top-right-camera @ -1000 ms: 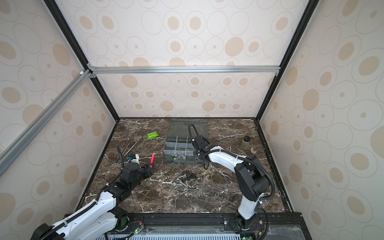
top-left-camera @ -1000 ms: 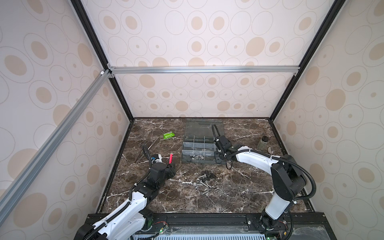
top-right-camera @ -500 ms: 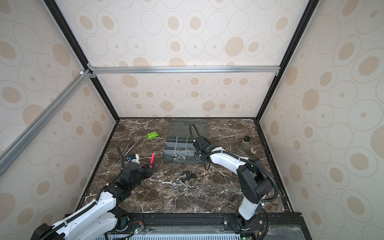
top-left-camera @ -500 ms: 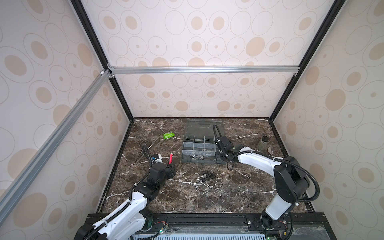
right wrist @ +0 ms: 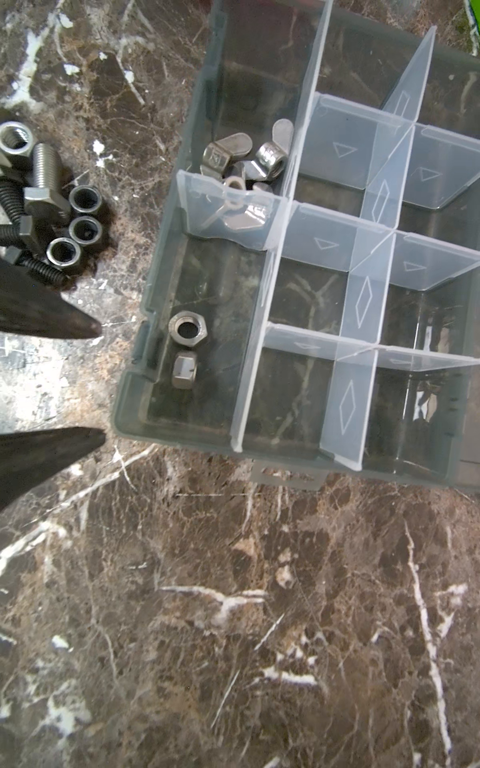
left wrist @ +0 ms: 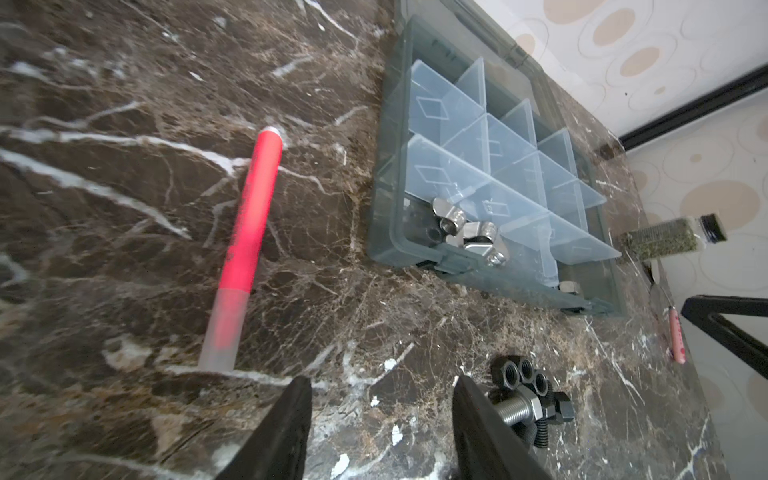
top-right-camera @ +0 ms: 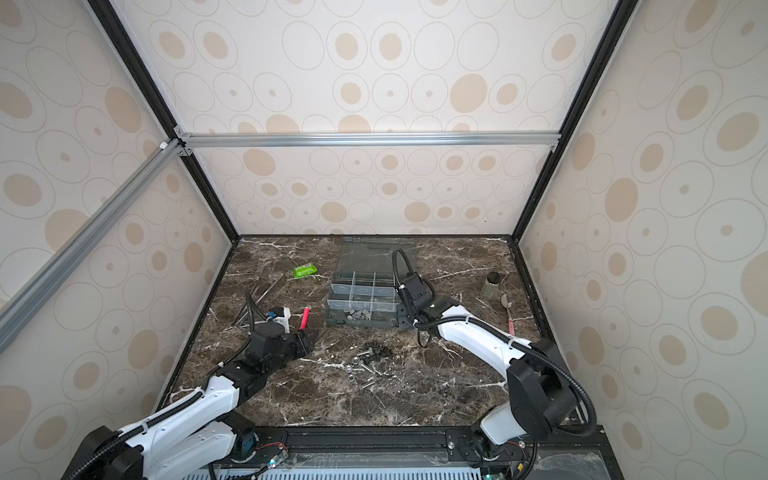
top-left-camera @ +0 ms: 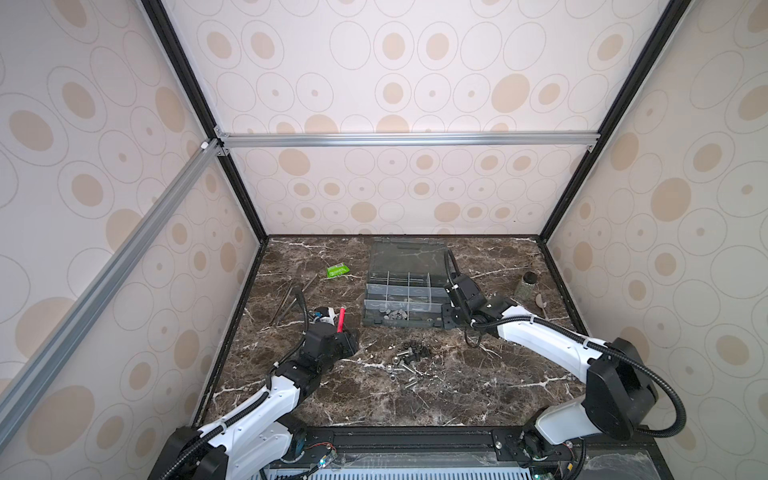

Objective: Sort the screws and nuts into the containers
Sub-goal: 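Withdraw the right gripper from the box while the left gripper reaches toward the pile, then grasp a silver hex nut from the pile with the left gripper, then carry the hex nut with the left gripper into the hex nut compartment and release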

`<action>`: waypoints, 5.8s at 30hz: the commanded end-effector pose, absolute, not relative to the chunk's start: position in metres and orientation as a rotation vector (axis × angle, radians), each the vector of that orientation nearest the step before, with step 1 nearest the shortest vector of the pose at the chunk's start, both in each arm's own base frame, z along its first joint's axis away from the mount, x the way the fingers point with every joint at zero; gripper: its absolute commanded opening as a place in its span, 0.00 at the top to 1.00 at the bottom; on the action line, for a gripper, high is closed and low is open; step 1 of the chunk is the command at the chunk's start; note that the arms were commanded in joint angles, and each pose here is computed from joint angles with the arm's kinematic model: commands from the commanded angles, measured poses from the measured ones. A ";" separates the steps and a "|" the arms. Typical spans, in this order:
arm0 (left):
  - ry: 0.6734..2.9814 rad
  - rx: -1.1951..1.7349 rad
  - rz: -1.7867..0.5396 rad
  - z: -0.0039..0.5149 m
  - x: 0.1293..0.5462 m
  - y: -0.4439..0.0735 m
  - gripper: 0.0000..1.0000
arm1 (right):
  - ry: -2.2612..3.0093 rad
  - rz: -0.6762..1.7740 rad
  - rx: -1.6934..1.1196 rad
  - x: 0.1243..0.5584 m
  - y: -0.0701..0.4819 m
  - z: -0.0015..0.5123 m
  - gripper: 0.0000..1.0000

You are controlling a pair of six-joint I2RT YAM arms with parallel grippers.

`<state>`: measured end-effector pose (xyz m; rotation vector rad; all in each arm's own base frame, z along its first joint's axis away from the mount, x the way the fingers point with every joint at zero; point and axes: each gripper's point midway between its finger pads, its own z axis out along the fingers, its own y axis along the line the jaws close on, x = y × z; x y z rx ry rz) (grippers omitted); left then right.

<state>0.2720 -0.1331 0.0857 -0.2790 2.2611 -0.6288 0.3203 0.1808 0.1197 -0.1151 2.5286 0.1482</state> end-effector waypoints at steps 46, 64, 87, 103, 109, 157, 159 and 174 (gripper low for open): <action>2.626 0.326 -0.400 0.026 0.207 -0.241 0.52 | 2.487 0.170 0.184 0.239 0.109 0.111 0.59; 2.622 0.385 -0.313 0.019 0.208 -0.243 0.55 | 2.492 0.183 0.211 0.237 0.109 0.108 0.59; 2.632 0.495 -0.148 0.012 0.201 -0.227 0.63 | 2.504 0.182 0.205 0.238 0.111 0.104 0.59; 2.596 0.499 -0.185 0.022 0.206 -0.235 0.79 | 2.503 0.184 0.210 0.238 0.110 0.104 0.59; 2.515 0.507 -0.212 0.051 0.221 -0.246 0.80 | 2.495 0.178 0.217 0.236 0.107 0.106 0.59; 2.346 0.485 -0.416 0.097 0.379 -0.366 0.73 | 2.504 0.205 0.251 0.224 0.102 0.098 0.59; 2.349 0.480 -0.418 0.096 0.379 -0.365 0.71 | 2.507 0.203 0.251 0.224 0.102 0.097 0.59; 2.348 0.444 -0.433 0.097 0.378 -0.358 0.63 | 2.510 0.203 0.263 0.221 0.100 0.094 0.59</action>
